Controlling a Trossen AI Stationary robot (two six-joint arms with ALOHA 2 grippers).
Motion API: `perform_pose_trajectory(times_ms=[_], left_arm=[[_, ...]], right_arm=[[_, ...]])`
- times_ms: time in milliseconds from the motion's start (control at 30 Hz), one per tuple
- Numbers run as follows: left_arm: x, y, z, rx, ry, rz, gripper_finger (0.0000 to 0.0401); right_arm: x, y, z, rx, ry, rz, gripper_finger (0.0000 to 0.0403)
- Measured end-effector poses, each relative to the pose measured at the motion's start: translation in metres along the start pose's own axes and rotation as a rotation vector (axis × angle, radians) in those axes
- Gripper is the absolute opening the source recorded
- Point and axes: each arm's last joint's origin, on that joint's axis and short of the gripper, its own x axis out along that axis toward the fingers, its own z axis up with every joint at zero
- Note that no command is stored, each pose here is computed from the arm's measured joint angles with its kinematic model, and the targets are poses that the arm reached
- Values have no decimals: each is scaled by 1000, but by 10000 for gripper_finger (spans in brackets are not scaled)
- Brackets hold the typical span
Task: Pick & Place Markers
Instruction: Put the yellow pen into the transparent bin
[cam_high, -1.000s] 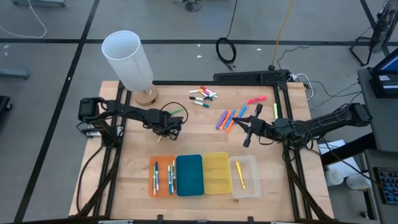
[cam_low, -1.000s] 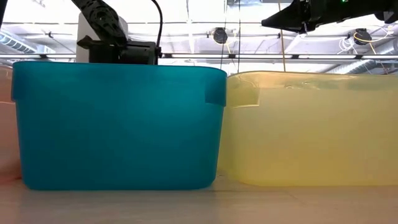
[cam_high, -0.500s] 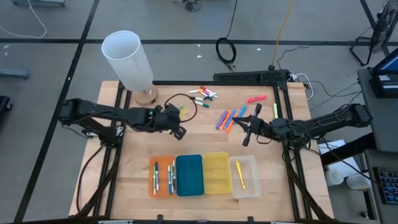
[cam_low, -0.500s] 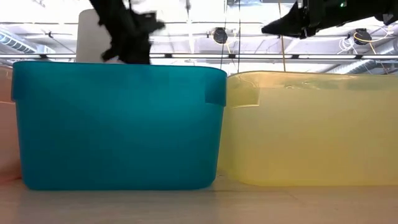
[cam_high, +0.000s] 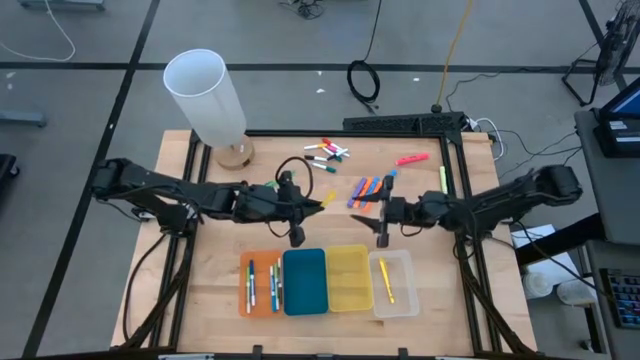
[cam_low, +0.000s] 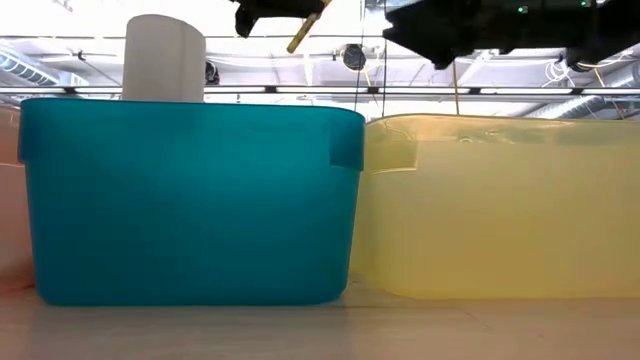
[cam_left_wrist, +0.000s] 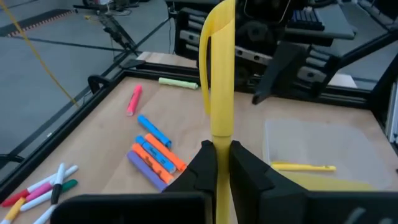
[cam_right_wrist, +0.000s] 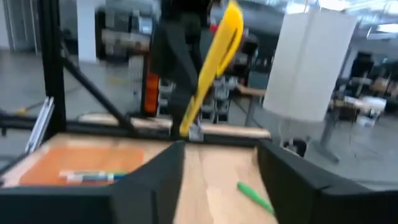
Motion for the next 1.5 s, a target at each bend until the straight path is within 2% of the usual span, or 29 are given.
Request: perform_pose_trajectory(times_ms=[100,233,500,700,800,867,1033,1067,1267,1400,1500], left_arm=[[0,0,0,3,5,1,23],[0,0,-2,8,22,3,20],[-1,0,-2,14,25,0,27],[-1,0,-2,21,29,-25,20],[-1,-3,-3,25,28,-33,25],[-2,-5,-3,33,29,-40,28],[-3,-7,-3,41,27,-42,25],[-3,-7,-3,45,27,-41,27],[-3,-8,-2,25,16,-47,71],[-3,-8,-2,24,18,-48,105],[-3,-8,-3,24,22,-47,125]], right_arm=[[7,0,-3,-3,-70,10,243],[23,-5,0,42,-101,57,265],[68,-18,12,124,-137,176,258],[93,-19,13,136,-142,234,248],[94,-20,12,136,-136,230,224],[94,-19,11,136,-130,231,190],[94,-18,11,107,-128,251,44],[94,-18,11,99,-130,267,28],[90,-18,15,86,-89,288,26],[73,-23,36,68,-21,290,26],[53,-23,49,95,96,314,26]])
